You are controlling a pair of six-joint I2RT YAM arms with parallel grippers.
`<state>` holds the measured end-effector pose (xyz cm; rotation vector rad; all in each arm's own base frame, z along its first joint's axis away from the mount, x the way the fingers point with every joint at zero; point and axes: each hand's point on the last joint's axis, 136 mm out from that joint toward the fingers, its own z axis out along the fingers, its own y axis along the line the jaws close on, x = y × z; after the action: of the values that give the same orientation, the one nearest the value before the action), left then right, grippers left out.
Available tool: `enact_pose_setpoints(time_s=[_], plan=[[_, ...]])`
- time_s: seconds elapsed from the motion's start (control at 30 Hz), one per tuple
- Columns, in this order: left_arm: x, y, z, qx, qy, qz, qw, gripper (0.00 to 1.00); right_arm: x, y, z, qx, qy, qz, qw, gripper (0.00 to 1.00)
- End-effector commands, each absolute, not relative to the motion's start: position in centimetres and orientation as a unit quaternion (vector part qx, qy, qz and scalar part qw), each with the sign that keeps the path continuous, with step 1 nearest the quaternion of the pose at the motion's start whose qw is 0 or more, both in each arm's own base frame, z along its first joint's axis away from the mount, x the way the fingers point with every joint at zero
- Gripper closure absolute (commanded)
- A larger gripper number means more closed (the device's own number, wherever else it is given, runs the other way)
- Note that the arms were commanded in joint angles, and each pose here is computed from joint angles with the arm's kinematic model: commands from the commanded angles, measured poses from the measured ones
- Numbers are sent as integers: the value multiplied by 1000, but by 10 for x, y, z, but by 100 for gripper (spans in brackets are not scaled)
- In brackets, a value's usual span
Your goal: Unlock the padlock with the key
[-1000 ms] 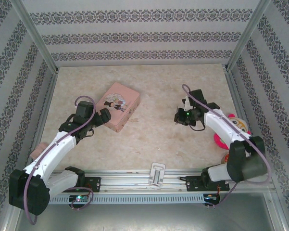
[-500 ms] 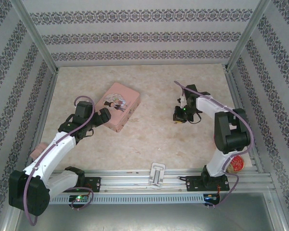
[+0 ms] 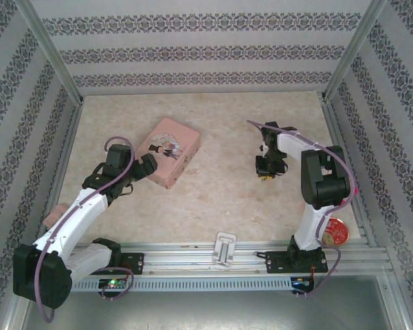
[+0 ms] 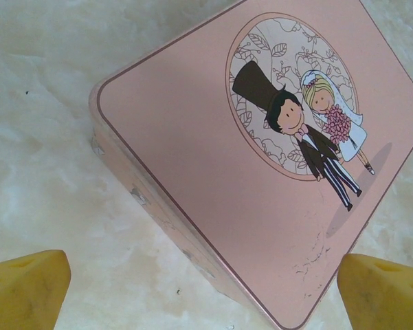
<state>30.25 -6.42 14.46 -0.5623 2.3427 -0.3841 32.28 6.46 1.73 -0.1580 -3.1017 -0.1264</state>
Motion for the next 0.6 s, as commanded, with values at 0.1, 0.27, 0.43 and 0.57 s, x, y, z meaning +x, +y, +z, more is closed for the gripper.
enact_pose_setpoints(time_s=[0.1,0.27,0.43,0.57], plan=[[304,-61,147,-224,899,-152,344,1,322,39,19,-46,-998,26,24,82],[306,-62,148,-225,899,-154,344,1,325,36,26,-46,-998,34,16,69],[307,-62,149,-226,897,-157,345,1,328,23,44,-46,-997,68,0,58],[308,-61,148,-227,898,-157,344,1,331,17,62,-48,-995,84,-22,58]])
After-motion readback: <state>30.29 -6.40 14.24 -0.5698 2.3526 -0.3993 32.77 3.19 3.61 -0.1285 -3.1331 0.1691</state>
